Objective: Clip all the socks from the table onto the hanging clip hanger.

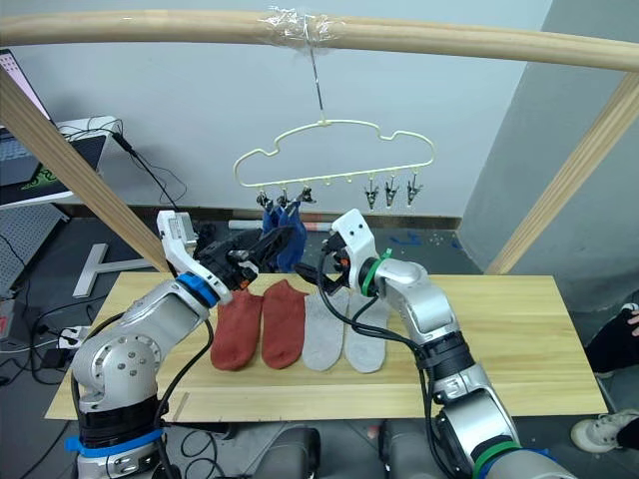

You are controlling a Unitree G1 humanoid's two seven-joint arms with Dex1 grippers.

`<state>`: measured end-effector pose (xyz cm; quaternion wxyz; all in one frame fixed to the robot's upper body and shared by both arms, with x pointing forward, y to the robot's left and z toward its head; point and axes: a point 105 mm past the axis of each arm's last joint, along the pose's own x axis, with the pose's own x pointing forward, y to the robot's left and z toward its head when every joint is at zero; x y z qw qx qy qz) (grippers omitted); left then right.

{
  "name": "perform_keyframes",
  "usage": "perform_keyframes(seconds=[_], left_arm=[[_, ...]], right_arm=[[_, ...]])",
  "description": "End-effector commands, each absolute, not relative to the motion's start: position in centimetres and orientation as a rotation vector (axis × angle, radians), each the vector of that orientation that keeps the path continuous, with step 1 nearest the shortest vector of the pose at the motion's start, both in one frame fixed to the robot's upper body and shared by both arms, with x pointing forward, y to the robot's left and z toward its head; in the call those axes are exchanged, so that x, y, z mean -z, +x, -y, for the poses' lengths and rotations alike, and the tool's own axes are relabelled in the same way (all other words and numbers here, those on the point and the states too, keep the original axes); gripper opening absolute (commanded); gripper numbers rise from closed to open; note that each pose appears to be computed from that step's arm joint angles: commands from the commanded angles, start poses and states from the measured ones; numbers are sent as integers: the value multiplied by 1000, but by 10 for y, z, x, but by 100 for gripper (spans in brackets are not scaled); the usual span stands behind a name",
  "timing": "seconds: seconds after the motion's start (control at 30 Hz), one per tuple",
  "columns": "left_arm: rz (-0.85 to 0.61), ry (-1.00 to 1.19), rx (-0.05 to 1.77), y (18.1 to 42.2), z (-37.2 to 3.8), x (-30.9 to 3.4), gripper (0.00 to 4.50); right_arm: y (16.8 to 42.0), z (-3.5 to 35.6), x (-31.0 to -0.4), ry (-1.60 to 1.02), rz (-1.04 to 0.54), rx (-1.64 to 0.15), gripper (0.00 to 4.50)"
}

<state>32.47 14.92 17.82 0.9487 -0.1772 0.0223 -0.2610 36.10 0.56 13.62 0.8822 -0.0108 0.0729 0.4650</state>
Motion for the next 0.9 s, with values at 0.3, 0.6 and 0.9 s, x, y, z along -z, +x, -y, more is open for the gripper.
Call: perform_keyframes(seconds=[0.3, 0.6, 0.9], left_arm=[[104, -110, 599, 325, -117, -192, 450], [190, -35, 556, 350, -90, -190, 450], [253, 35, 413, 387, -95, -189, 450]], right_arm=[[359, 39, -155, -30, -77, -873, 446], [342, 59, -172, -7, -30, -882, 446], [343, 69, -180, 9, -6, -812, 446]])
